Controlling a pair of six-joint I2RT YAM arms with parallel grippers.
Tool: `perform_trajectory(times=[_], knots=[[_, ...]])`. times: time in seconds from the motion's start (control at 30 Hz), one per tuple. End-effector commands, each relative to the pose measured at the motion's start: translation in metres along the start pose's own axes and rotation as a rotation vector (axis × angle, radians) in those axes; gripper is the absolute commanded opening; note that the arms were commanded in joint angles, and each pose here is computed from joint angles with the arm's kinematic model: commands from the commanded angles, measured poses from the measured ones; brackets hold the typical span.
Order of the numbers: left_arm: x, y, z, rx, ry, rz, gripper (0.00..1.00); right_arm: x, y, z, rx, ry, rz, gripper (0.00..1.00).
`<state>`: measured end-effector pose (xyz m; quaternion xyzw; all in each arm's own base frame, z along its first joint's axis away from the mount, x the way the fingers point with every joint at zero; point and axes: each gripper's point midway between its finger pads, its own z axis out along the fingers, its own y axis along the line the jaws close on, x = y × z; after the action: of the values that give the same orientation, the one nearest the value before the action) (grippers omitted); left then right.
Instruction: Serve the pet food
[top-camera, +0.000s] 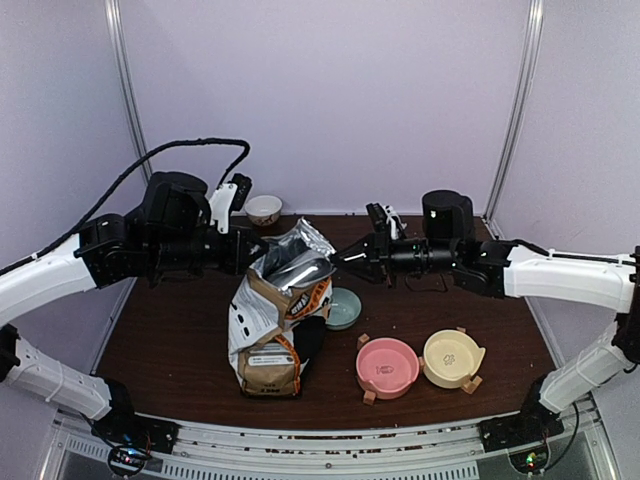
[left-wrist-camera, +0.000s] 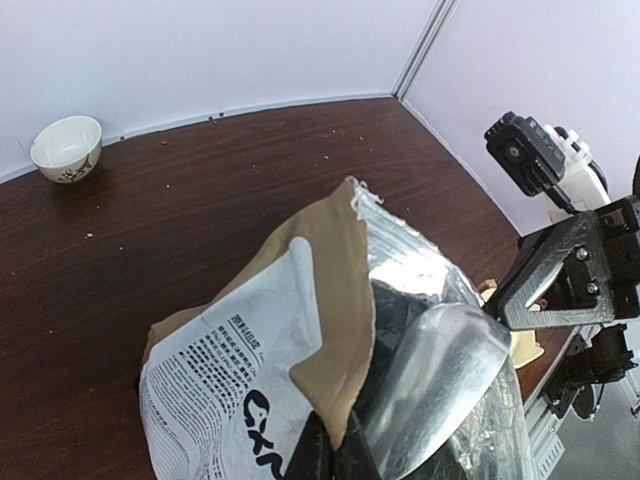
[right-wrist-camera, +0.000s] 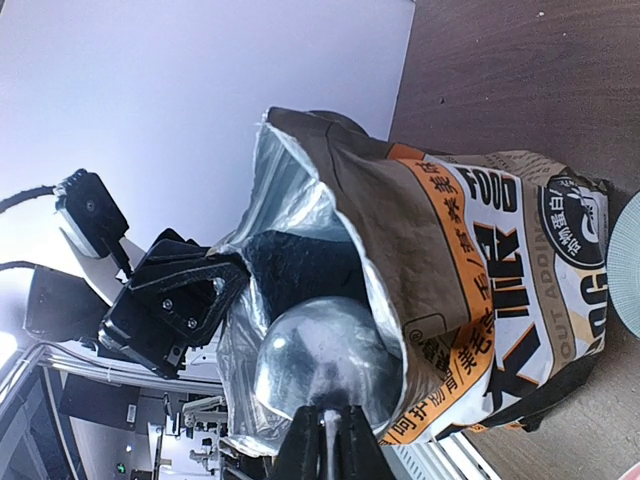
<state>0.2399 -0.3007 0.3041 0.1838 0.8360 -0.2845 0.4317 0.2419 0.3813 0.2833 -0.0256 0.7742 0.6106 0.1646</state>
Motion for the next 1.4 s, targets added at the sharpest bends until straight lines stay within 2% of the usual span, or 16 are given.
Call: perform_trajectory(times=[0.0,0.07,0.1,0.13,0.2,0.23,0.3,0.43,0.53,0.67,0.83,1.03,1.23,1.37], knots=[[-0.046,-0.018,-0.021,0.079,-0.167,0.011,0.00,-0.013,0.002,-0.011,0.055,-0.071,-0.035,0.00],[-0.043,-0.016,-0.019,0.061,-0.151,0.036,0.00,-0.017,0.013,-0.015,0.055,-0.095,-0.089,0.00],[-0.043,-0.014,-0.019,0.048,-0.145,0.054,0.05,-0.019,0.018,-0.017,0.064,-0.103,-0.117,0.00],[-0.044,-0.014,-0.021,0.042,-0.145,0.077,0.17,-0.020,0.022,-0.018,0.079,-0.109,-0.152,0.00],[-0.047,-0.016,-0.026,0.049,-0.158,0.144,0.45,-0.024,0.028,-0.021,0.105,-0.120,-0.179,0.00],[-0.049,-0.017,-0.030,0.053,-0.169,0.182,0.56,-0.026,0.034,-0.022,0.103,-0.124,-0.186,0.00],[-0.055,-0.019,-0.041,0.057,-0.202,0.271,0.70,-0.030,0.045,-0.024,0.086,-0.138,-0.189,0.00],[-0.063,-0.028,-0.062,0.107,-0.296,0.392,0.79,-0.035,0.062,-0.029,0.046,-0.167,-0.178,0.00],[-0.062,-0.038,-0.072,0.163,-0.345,0.473,0.81,-0.035,0.077,-0.031,-0.003,-0.163,-0.162,0.00],[-0.057,-0.041,-0.068,0.178,-0.340,0.535,0.81,-0.034,0.099,-0.034,-0.095,-0.155,-0.130,0.00],[-0.060,-0.042,-0.059,0.166,-0.314,0.532,0.81,-0.024,0.129,-0.041,-0.213,-0.111,-0.099,0.00],[-0.067,-0.055,-0.067,0.231,-0.358,0.504,0.81,-0.016,0.140,-0.051,-0.266,-0.094,-0.073,0.00],[-0.068,-0.064,-0.071,0.287,-0.369,0.494,0.55,-0.008,0.140,-0.055,-0.278,-0.079,-0.069,0.00],[-0.068,-0.071,-0.074,0.336,-0.380,0.473,0.50,-0.005,0.139,-0.056,-0.278,-0.069,-0.069,0.00]])
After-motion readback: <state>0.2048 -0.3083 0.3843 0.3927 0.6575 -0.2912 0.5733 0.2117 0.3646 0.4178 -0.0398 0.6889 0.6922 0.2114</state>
